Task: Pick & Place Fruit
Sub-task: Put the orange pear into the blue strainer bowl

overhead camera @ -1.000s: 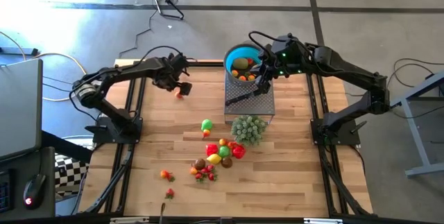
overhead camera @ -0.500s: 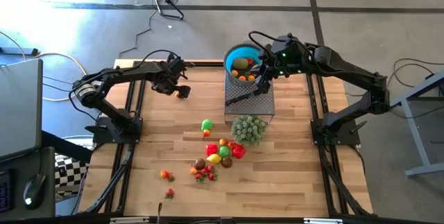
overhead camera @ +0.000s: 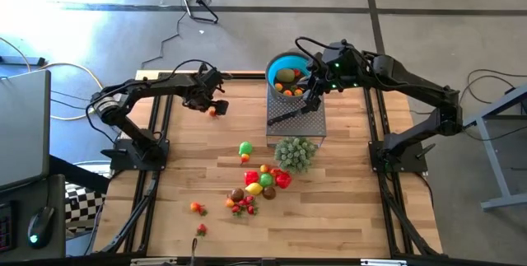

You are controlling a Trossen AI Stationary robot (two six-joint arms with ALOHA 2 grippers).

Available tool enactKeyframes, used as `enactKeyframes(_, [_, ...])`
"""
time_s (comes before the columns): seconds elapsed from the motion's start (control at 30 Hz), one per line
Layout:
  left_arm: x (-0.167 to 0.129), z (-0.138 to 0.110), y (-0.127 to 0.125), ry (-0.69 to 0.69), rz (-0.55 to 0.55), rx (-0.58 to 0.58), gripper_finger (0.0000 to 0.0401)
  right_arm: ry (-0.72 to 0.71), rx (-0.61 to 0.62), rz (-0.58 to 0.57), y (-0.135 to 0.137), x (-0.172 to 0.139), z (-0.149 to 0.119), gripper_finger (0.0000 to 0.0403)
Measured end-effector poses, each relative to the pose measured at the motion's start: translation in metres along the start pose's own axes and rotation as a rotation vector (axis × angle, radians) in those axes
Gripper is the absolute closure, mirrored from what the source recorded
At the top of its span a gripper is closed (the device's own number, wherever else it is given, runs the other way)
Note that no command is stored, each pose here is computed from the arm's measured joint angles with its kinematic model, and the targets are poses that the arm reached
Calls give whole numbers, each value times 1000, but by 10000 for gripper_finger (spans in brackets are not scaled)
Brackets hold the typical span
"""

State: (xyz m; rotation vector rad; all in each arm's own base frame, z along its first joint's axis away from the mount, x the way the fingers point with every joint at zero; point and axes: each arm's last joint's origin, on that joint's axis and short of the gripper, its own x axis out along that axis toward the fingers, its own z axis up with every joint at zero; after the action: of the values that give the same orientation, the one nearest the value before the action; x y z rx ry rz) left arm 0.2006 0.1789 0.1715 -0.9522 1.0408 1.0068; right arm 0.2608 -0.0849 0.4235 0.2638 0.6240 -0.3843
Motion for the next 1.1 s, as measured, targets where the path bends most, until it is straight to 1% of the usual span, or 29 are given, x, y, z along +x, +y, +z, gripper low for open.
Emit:
enactKeyframes(0.23, [9,0,0,27,20,-12,52,0,0,0,0,0,0,401])
enactKeyframes(0.7, [9,2,-2,-1,6,-12,52,0,0,0,0,0,0,401])
enactKeyframes(1.1, [9,3,-2,-14,16,-29,52,0,0,0,0,0,0,401])
